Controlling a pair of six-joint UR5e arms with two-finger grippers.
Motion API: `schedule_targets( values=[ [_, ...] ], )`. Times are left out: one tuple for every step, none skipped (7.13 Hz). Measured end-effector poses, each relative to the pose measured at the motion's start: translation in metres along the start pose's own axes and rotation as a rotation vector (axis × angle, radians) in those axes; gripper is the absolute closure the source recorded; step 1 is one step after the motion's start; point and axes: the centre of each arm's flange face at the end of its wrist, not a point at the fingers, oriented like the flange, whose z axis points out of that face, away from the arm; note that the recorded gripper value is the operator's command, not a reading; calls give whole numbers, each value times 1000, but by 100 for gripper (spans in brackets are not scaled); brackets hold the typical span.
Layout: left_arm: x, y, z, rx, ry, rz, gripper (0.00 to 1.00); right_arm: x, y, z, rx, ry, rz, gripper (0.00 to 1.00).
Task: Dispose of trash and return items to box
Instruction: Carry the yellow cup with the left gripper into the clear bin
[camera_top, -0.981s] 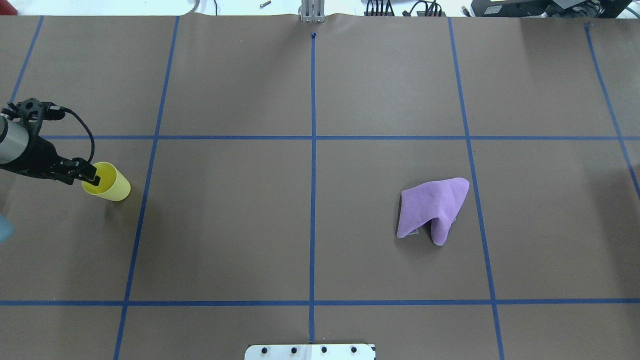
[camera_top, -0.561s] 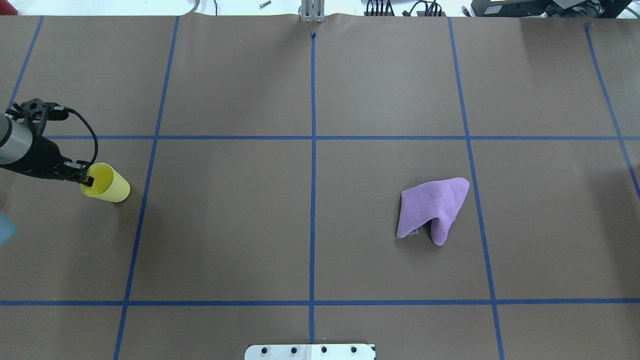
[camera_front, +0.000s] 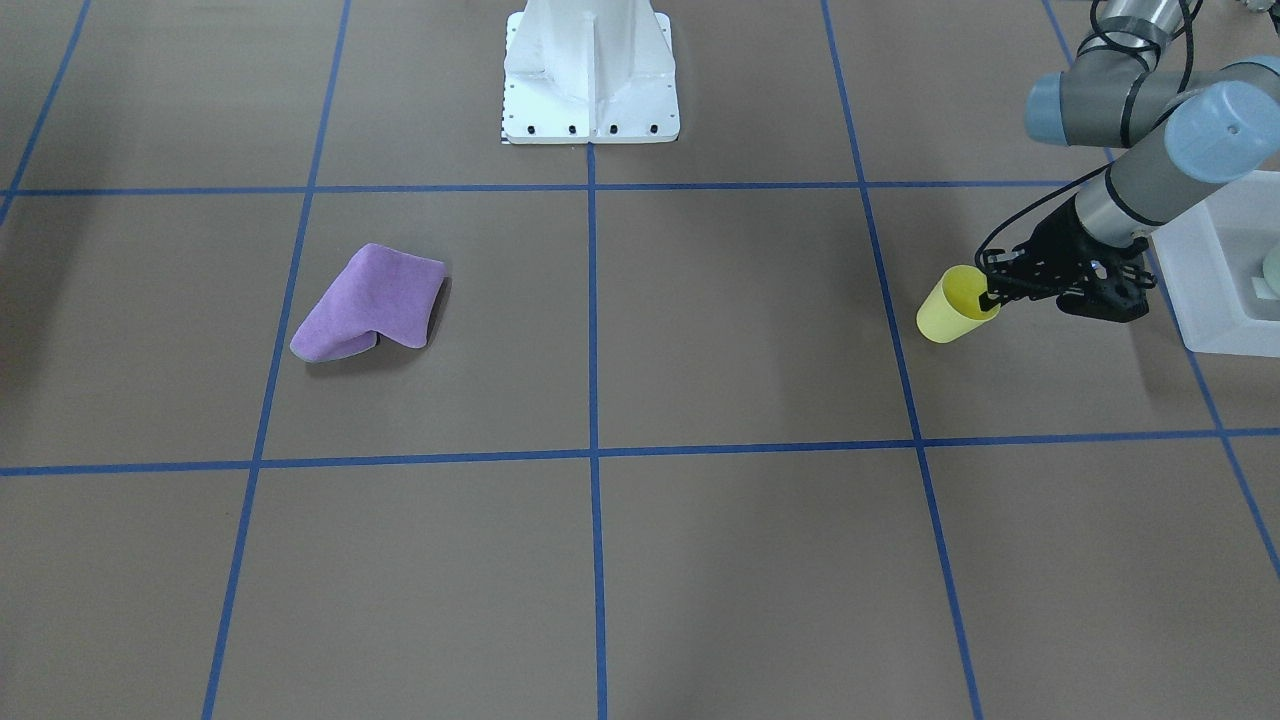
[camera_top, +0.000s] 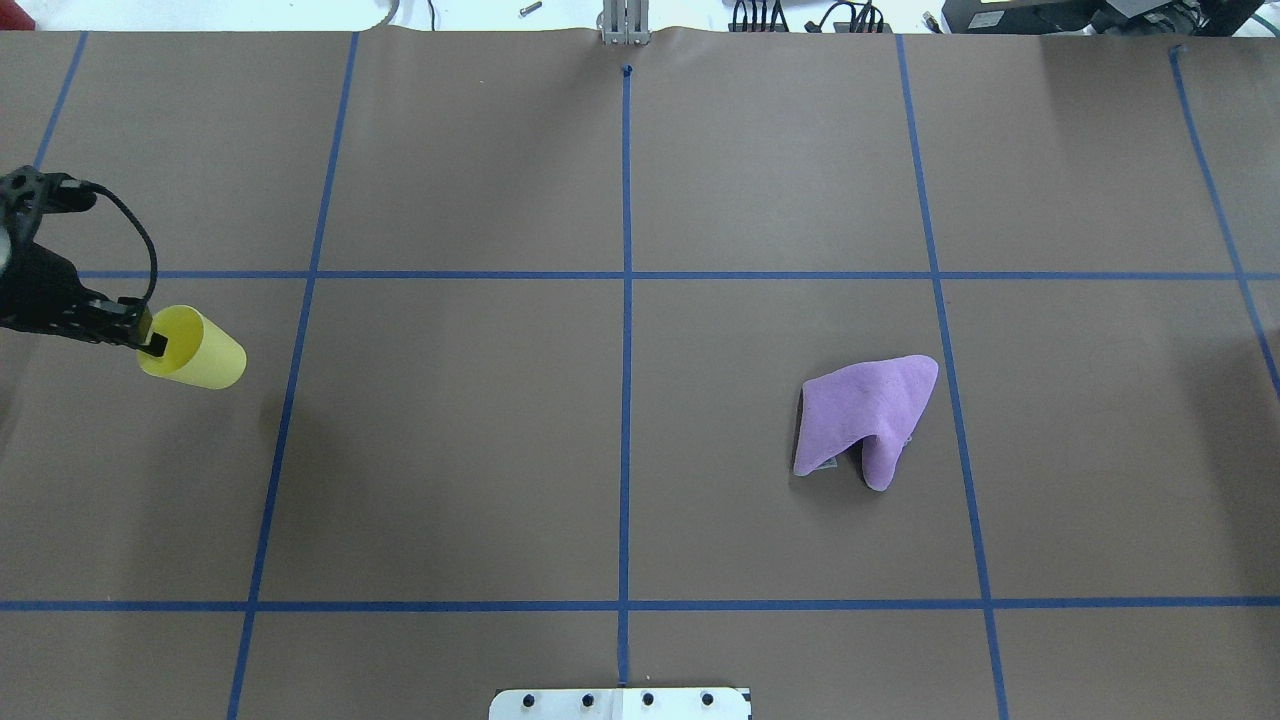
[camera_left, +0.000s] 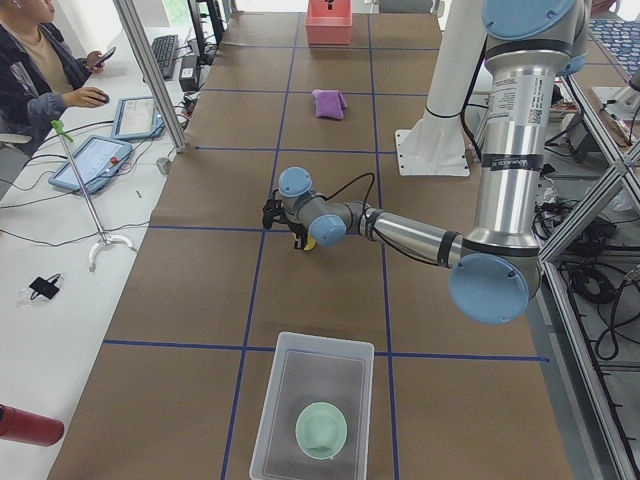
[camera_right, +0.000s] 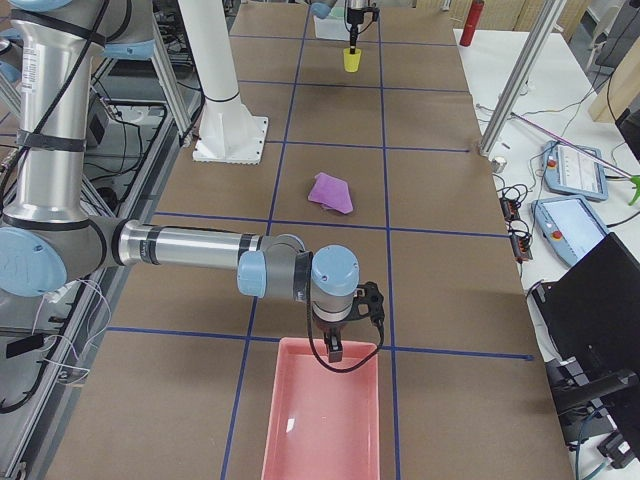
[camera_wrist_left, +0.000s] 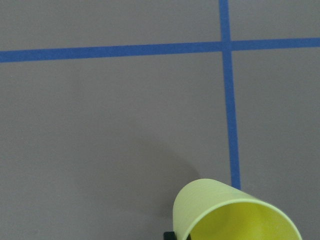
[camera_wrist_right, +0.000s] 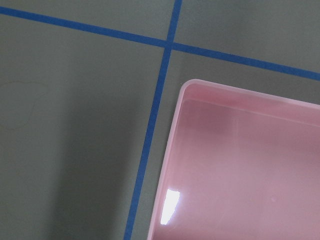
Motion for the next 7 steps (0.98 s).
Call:
schedule_targets(
  values=[
    [-30,0,-25,22,-5,20,100,0,0,0,0,0,0,0],
    [-69,-2,-52,44,-33,63,100,0,0,0,1,-1,0,0],
    [-113,-4,-85,53,-85,113,100,-1,-1,0,1,-4,0,0],
    [-158,-4,-117,41,-136,159,100,-1,-1,0,2,-6,0,0],
    [-204,2,-141,22,-173,202,100,-1,-1,0,2,-7,0,0],
    [-248,10,-154,8,-191,229,100,-1,-1,0,2,-7,0,0],
    [-287,20,-159,-2,-197,243,100,-1,-1,0,2,-7,-1,0]
  ],
)
